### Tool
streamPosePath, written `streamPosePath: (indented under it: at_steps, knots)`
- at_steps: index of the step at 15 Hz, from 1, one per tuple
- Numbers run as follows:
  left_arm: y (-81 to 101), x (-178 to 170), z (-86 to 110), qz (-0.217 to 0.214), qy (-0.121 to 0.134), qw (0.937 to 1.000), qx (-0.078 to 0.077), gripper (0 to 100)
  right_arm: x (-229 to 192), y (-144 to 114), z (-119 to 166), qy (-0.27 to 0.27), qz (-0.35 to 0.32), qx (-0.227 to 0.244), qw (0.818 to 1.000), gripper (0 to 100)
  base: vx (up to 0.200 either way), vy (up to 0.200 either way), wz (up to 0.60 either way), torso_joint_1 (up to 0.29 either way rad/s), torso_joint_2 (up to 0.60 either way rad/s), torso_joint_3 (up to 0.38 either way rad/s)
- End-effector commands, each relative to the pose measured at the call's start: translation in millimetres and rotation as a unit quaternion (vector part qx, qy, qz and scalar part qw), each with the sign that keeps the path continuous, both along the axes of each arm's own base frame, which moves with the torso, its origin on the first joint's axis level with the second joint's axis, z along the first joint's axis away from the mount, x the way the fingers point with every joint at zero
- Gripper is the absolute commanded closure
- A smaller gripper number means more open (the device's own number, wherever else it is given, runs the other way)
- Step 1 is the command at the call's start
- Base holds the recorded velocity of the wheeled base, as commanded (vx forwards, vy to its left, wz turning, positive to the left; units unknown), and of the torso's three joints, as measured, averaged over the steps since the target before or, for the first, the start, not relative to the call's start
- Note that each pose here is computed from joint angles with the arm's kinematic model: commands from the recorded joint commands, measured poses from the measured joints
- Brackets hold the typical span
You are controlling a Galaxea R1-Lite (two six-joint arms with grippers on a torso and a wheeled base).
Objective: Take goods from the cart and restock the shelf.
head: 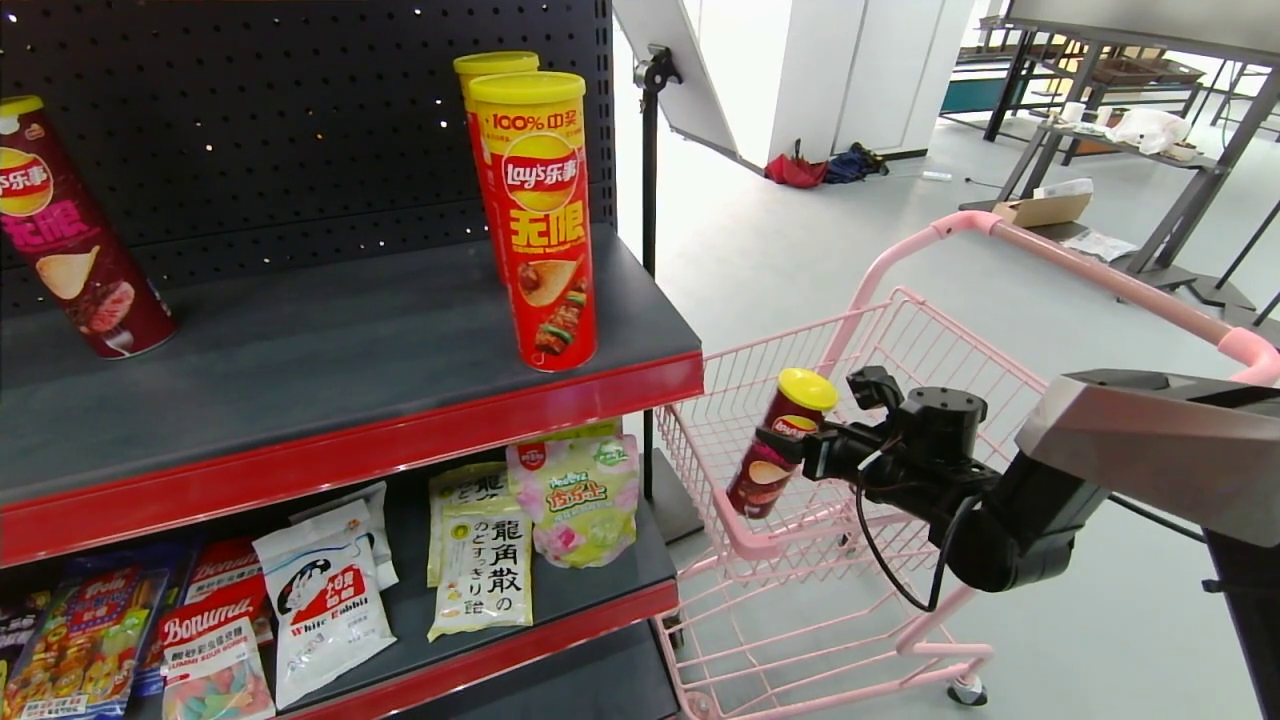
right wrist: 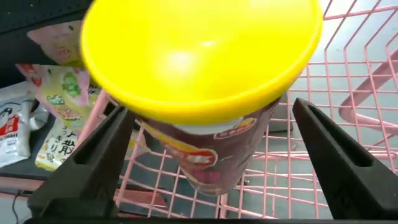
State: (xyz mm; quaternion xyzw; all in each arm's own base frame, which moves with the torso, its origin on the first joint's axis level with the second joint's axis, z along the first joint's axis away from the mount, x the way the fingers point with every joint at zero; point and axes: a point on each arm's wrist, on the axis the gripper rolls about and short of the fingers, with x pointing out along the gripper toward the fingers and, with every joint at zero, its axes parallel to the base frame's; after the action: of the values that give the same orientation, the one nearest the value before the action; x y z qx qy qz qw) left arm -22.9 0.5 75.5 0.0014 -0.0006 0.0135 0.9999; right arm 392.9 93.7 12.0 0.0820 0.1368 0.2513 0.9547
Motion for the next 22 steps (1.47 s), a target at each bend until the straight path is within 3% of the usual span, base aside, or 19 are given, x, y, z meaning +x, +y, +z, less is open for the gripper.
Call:
streamPosePath:
  at_steps: [1,8,9,15,17,19,20,21,22]
  knots:
    - [0.0,0.1,0.1,0.0,0.0,1.0,0.0,0,8.8,2.3,-5.7,-0.005,0.0,0.001,1.0,0,0.0,0.0,0.0,0.0,0.0,0.0]
    - [0.0,0.1,0.0,0.0,0.001,1.0,0.0,0,16.7,10.2,-10.9,-0.012,-0.004,0.0,1.0,0,0.0,0.0,0.0,0.0,0.0,0.0]
    - [0.0,0.1,0.0,0.0,0.001,1.0,0.0,0,16.8,10.8,-12.5,-0.011,-0.005,-0.001,1.0,100,0.0,0.0,0.0,0.0,0.0,0.0]
    - [0.0,0.1,0.0,0.0,0.001,1.0,0.0,0,19.3,15.9,-8.4,-0.021,-0.019,-0.003,1.0,100,0.0,0.0,0.0,0.0,0.0,0.0]
    - [0.0,0.1,0.0,0.0,0.001,1.0,0.0,0,22.6,15.6,15.0,-0.052,-0.029,0.003,0.998,100,0.0,0.0,0.0,0.0,0.0,0.0]
    - [0.0,0.1,0.0,0.0,0.001,1.0,0.0,0,14.6,9.9,81.7,-0.07,-0.053,-0.005,0.996,100,0.0,0.0,0.0,0.0,0.0,0.0]
    - [0.0,0.1,0.0,0.0,0.001,1.0,0.0,0,13.6,9.4,97.9,-0.077,-0.06,-0.004,0.995,100,0.0,0.0,0.0,0.0,0.0,0.0]
    - [0.0,0.1,0.0,0.0,0.001,1.0,0.0,0,3.3,6.5,154.0,-0.117,-0.068,0.001,0.991,100,0.0,0.0,0.0,0.0,0.0,0.0]
    - [0.0,0.1,0.1,0.0,0.0,1.0,0.001,0,-9.7,3.9,182.9,-0.149,-0.065,-0.01,0.987,100,0.0,0.0,0.0,0.0,0.0,0.0]
